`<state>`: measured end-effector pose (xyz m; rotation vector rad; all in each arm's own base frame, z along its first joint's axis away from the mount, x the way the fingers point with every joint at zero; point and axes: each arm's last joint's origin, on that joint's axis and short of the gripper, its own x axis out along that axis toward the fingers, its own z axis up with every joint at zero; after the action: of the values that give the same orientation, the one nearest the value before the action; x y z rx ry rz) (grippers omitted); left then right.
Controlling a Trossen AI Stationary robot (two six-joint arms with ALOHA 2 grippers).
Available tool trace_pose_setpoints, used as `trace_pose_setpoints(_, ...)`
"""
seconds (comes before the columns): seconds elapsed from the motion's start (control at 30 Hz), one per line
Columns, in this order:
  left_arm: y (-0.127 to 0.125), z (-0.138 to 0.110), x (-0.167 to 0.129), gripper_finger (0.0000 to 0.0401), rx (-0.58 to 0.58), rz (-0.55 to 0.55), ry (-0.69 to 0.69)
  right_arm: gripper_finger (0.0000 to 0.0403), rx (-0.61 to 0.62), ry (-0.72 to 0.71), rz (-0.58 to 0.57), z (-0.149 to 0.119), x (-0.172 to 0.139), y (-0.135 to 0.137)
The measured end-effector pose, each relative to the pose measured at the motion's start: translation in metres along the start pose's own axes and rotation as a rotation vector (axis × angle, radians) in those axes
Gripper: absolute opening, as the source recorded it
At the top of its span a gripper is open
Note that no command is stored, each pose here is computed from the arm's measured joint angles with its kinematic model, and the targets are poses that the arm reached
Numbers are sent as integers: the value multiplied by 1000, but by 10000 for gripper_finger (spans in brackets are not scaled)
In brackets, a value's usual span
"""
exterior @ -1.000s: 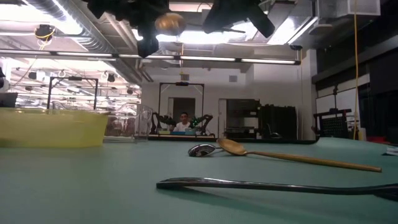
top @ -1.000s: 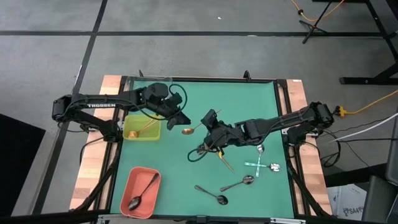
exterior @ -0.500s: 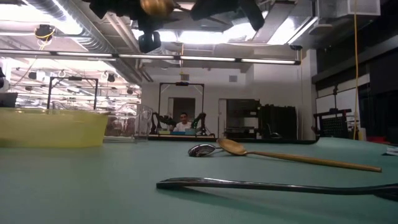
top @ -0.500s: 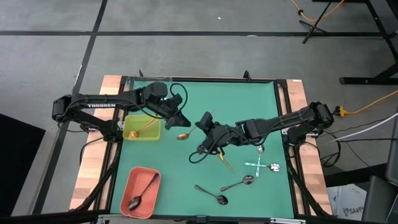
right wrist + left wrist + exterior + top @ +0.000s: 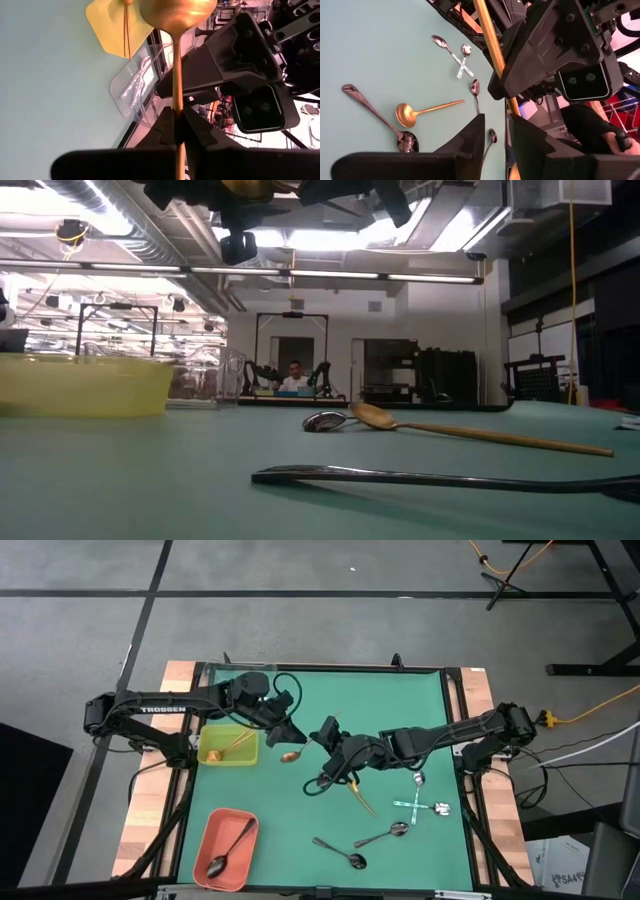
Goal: Sort silverware by color (type)
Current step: Put the gold spoon into the yellow bin
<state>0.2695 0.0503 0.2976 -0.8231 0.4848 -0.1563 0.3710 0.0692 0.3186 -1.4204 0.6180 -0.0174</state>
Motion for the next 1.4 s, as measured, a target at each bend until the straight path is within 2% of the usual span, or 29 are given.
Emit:
trace_pose_setpoints(0.23, -1, -1, 1, 83, -3, -3, 4, 1, 5, 5, 4, -5, 3, -1)
trace_pose_setpoints(0.47, -1, -1, 1, 83, -1, -5, 3, 1, 4, -79, 34, -3, 3, 0)
trace_pose_setpoints(0.93, -3, -2, 1, 83, -4, -48, 39, 1, 6, -78, 33, -3, 4, 0)
trace_pose_setpoints(1.17, -3, -2, 1, 83, -53, -47, 41, 1, 14, -70, 20, -5, 5, -2)
trace_pose_setpoints(1.4, -4, -2, 0, 83, -55, -70, 55, 1, 22, -76, -6, -8, 8, -5)
